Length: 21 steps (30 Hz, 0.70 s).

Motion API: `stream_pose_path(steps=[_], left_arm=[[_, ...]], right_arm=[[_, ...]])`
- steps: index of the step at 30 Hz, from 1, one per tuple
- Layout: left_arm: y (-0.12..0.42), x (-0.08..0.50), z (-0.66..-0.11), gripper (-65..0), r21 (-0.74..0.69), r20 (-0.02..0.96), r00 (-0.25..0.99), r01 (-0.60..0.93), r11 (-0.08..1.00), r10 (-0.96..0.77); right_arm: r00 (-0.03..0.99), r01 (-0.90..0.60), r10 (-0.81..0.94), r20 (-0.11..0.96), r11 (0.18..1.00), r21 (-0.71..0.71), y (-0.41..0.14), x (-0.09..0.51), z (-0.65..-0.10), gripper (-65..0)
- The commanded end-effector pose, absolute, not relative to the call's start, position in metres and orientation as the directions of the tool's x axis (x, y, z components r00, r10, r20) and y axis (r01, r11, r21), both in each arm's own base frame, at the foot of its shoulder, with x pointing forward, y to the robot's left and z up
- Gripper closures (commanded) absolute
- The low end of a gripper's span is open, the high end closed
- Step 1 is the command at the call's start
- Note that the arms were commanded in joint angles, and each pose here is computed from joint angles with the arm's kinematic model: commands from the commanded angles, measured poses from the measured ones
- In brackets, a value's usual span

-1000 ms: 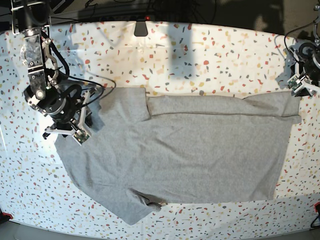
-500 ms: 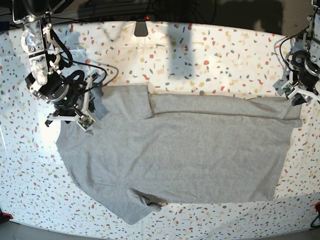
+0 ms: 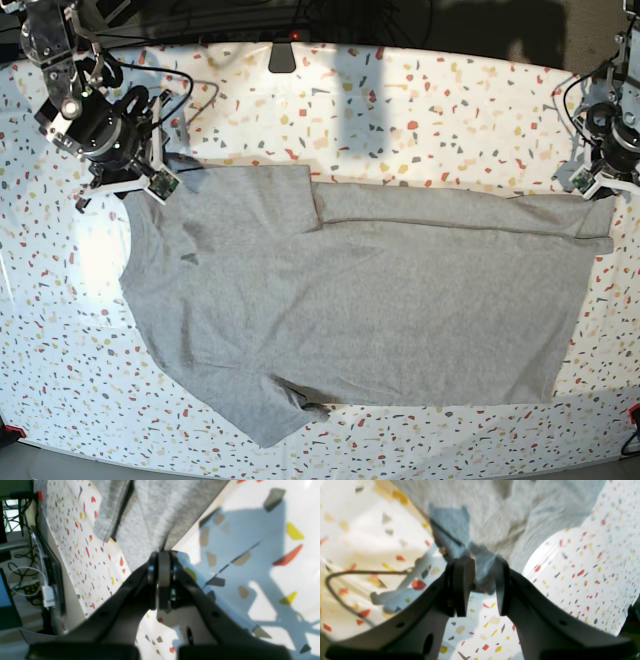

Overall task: Fold the T-shirt properly
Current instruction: 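Release and regrasp the shirt edge with both grippers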

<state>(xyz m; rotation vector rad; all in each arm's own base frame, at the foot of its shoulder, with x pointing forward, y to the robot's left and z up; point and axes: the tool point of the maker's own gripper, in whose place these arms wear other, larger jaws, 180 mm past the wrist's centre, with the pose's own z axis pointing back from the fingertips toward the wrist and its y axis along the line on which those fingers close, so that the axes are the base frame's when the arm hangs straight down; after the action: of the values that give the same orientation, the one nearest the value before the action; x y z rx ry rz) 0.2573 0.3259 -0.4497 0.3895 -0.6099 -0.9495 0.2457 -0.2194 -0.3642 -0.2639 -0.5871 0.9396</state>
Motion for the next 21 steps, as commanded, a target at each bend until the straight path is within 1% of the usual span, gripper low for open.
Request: stream_pose_path(steps=[1, 4, 7, 9, 14, 17, 21], left_arm=[[0.337, 0.248, -0.453, 0.0, 0.539, 0.269, 0.469, 0.65, 0.535, -0.841], [0.333, 0.25, -0.452, 0.0, 0.522, 0.312, 0.483, 0.633, 0.572, -0.818], [0.332, 0.251, -0.451, 0.0, 0.521, 0.316, 0.483, 0.631, 0.575, -0.816], [0.332, 0.251, -0.451, 0.0, 0.521, 0.316, 0.483, 0.631, 0.575, -0.816], [0.332, 0.251, -0.451, 0.0, 0.521, 0.318, 0.481, 0.631, 0.575, -0.817], [0.332, 0.251, -0.451, 0.0, 0.521, 0.319, 0.481, 0.631, 0.575, -0.817], [0.332, 0.251, -0.451, 0.0, 0.521, 0.318, 0.481, 0.631, 0.575, -0.817]], right_arm=[[0.436, -0.67, 0.824, 0.362, 0.566, -0.481, -0.224, 0.252, -0.358, -18.5], [0.436, -0.672, 0.816, 0.38, 0.576, -0.465, -0.226, 0.253, -0.366, -18.5], [0.419, -0.674, 0.827, 0.374, 0.56, -0.482, -0.231, 0.255, -0.373, -18.5], [0.427, -0.68, 0.825, 0.371, 0.563, -0.47, -0.233, 0.253, -0.378, -18.5], [0.404, -0.757, 0.853, 0.332, 0.515, -0.401, -0.225, 0.236, -0.399, -18.5], [0.355, -0.781, 0.893, 0.279, 0.447, -0.436, -0.224, 0.236, -0.405, -18.5], [0.324, -0.787, 0.912, 0.253, 0.408, -0.462, -0.22, 0.244, -0.407, -18.5]])
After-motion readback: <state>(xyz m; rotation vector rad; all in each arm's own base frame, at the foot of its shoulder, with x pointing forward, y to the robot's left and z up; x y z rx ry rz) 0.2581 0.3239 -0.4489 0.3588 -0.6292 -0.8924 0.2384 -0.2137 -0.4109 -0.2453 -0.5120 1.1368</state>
